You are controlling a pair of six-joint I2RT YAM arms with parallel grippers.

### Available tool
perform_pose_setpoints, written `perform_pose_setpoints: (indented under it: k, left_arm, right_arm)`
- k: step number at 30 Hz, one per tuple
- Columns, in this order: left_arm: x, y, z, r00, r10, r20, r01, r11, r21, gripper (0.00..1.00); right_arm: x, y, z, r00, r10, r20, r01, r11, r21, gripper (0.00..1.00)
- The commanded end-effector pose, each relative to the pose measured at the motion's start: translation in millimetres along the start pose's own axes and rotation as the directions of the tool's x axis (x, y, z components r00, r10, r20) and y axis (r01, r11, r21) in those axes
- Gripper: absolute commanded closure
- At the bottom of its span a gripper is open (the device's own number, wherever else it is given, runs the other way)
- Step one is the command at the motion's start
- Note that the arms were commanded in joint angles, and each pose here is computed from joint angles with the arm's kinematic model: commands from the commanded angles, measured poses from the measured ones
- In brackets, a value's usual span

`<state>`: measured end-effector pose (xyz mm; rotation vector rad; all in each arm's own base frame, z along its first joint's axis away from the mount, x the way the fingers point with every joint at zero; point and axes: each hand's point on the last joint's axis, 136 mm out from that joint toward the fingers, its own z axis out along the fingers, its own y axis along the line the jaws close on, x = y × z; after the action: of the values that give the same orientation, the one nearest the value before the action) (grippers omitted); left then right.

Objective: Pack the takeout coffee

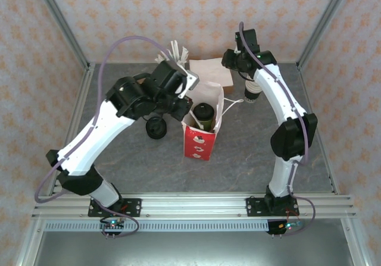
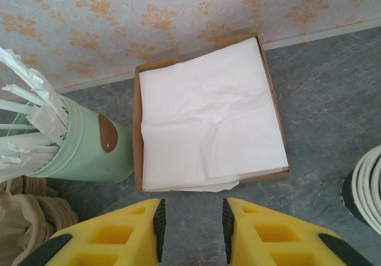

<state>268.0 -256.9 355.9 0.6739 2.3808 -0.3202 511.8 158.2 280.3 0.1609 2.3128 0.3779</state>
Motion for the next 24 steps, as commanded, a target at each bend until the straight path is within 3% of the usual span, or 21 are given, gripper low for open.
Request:
perform_pose_setpoints:
  k: [1, 3, 11, 20, 24]
  left_arm:
    - [1, 9, 2, 1.0, -0.027, -0.004, 0.027, 0.998, -0.062, 0.72]
    - [-2, 18, 7, 0.998, -0.06, 0.013, 0.061, 0.992, -0.112, 0.59]
    - [-6, 47, 31, 0.984, -0.176, 0.04, 0.18, 0.961, -0.21, 0.46]
    - [-3, 55, 73, 0.968, -0.252, 0.004, 0.246, 0.945, -0.216, 0.47]
    - [-1, 59, 85, 0.963, -0.268, -0.013, 0.258, 0.938, -0.231, 0.54]
  right_arm:
    - [-5, 5, 5, 1.0, -0.021, 0.003, 0.021, 1.0, -0.006, 0.67]
    - [-7, 7, 11, 1.0, -0.028, 0.01, 0.028, 1.0, -0.002, 0.67]
    - [-11, 7, 38, 0.999, -0.04, 0.026, 0.039, 0.999, 0.032, 0.67]
    - [-4, 11, 77, 0.998, -0.063, 0.009, 0.063, 0.996, 0.06, 0.67]
    - [-1, 11, 94, 0.998, -0.066, 0.002, 0.066, 0.996, 0.068, 0.65]
